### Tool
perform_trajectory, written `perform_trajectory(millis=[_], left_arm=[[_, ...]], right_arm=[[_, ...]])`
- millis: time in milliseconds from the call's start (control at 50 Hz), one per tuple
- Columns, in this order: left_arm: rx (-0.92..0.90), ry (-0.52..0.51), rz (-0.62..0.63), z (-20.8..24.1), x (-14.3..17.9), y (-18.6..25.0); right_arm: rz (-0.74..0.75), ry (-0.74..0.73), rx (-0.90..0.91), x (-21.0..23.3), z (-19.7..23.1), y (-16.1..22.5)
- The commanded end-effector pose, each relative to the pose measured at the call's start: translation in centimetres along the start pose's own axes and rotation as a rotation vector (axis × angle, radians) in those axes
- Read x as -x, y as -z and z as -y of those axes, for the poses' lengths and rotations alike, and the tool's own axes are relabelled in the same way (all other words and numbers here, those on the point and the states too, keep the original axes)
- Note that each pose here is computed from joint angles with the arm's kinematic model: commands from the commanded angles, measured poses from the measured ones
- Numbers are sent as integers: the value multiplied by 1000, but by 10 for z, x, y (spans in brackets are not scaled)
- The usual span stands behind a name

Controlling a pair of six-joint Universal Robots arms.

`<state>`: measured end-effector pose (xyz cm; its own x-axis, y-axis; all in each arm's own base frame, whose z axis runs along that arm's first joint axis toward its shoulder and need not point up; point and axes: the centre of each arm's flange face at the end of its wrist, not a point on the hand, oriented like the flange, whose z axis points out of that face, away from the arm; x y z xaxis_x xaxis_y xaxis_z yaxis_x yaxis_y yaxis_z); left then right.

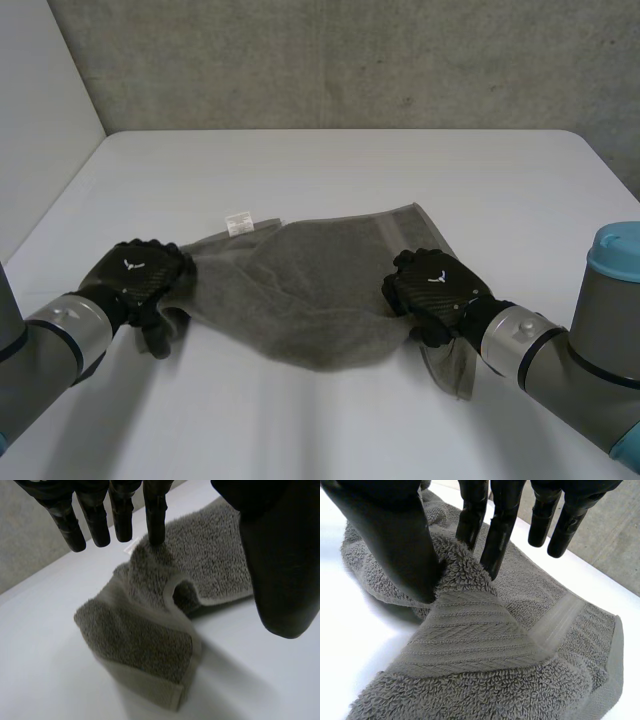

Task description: Fold the towel.

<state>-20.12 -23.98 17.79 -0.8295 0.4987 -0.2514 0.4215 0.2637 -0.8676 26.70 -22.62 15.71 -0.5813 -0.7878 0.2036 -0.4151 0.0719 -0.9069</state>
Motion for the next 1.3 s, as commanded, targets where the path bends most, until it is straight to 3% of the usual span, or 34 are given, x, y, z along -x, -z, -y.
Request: perform_trajectory(millis=[20,260,620,780,900,1080,1300], left_arm=[[24,-2,50,-10,3,-13],[11,-2,112,-15,10,-51],[-60,30,71,6,-7,-57],[-33,30,60,-5,-9,-75],[-31,31,107,-5,-1,-86],[-29,32,111,-4,1,-83],[-56,42,127,8,10,-47]], right_arm=[[1,-2,3,1,-1,0],[6,-8,14,3,-4,2],[9,-11,19,3,-6,1],[6,-17,29,3,-8,1],[-1,-23,34,1,-8,2],[-4,-27,37,0,-9,3],[-3,-26,36,0,-8,3]])
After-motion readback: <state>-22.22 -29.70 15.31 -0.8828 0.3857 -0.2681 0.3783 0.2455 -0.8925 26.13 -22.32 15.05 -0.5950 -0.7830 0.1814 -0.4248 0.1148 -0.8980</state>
